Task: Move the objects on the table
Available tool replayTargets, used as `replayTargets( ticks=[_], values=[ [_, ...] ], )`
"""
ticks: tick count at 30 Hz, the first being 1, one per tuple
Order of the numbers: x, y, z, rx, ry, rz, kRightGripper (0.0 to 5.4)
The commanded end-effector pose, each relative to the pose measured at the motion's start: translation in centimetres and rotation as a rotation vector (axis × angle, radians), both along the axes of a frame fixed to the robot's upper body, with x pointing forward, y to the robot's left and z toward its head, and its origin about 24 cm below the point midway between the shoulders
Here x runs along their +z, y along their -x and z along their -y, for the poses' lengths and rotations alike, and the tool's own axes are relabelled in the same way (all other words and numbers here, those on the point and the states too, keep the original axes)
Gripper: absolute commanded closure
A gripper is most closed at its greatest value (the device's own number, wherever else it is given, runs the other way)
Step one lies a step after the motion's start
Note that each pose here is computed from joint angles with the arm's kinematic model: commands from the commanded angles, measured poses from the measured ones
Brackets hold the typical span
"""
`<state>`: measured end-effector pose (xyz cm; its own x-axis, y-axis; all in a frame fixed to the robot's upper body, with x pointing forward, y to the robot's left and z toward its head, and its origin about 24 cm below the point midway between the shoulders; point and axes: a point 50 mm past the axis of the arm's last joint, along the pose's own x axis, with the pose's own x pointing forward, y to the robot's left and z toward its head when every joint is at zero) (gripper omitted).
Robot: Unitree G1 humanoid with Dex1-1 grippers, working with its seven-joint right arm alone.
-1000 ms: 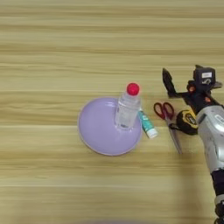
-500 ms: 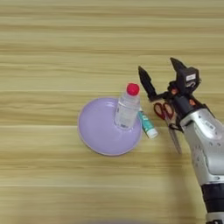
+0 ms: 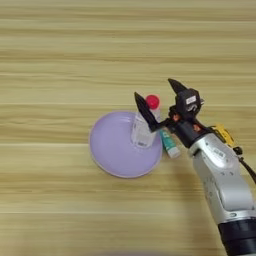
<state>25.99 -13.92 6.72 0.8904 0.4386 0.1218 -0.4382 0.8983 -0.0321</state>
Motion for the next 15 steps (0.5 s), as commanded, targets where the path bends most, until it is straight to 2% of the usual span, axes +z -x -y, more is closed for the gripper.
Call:
replayTargets(
  ticks=[1, 15],
  values=[
    [1.3, -0.7, -0.5, -0.003, 0.021, 0.062, 0.05],
    [-0.9, -2.0, -0.9, -0.016, 0.071, -0.061, 0.05]
  ],
)
